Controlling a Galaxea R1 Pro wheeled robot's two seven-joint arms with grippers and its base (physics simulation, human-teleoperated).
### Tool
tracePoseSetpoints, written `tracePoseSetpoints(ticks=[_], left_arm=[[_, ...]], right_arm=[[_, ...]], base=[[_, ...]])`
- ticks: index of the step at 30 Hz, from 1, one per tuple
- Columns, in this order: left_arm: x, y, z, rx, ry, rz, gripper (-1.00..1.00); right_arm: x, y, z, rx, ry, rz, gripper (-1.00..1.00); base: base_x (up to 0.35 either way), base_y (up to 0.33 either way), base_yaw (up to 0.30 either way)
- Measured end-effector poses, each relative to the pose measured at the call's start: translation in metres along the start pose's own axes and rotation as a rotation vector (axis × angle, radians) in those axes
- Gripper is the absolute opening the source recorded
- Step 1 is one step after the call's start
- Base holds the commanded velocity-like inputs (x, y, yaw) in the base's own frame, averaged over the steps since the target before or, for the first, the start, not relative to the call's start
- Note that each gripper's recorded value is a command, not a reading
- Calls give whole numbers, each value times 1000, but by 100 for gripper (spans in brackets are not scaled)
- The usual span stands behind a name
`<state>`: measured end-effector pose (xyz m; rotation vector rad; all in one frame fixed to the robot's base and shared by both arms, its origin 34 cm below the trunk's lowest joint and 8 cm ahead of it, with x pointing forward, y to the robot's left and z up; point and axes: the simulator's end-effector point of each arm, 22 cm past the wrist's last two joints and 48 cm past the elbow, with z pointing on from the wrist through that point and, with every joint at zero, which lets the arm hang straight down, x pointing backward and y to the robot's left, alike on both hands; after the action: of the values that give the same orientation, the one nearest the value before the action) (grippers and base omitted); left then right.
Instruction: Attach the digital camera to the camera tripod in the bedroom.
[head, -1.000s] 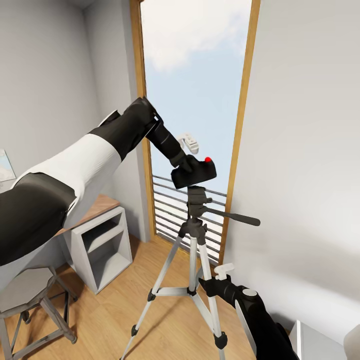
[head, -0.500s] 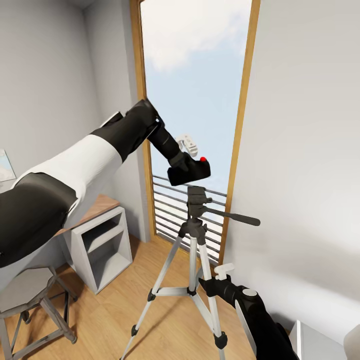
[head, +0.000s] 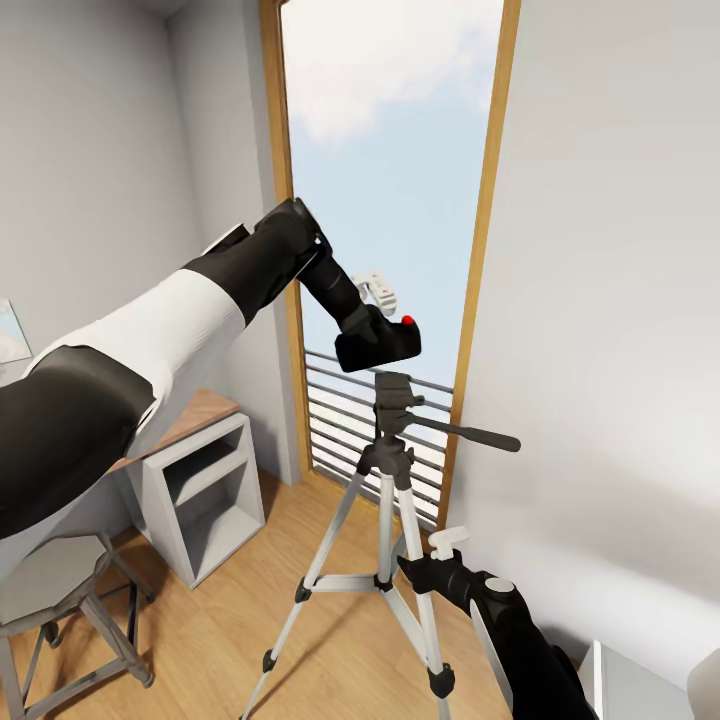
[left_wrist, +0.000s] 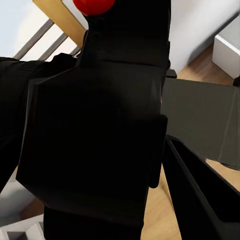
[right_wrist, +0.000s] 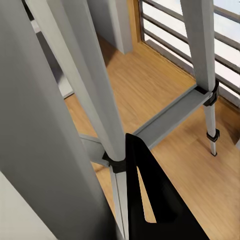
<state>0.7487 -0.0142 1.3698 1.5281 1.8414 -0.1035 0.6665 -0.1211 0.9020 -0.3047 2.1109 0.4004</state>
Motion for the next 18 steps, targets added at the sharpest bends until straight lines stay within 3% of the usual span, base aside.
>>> tracePoseSetpoints(ticks=[8, 18], left_arm=[[-1, -1, 0, 2, -3, 2, -100], [-15, -7, -6, 7, -31, 37, -100]], right_arm=[[0, 0, 0, 0, 0, 0, -100], [0, 0, 0, -1, 0, 0, -100]], base=[[0, 0, 0], [0, 0, 0]])
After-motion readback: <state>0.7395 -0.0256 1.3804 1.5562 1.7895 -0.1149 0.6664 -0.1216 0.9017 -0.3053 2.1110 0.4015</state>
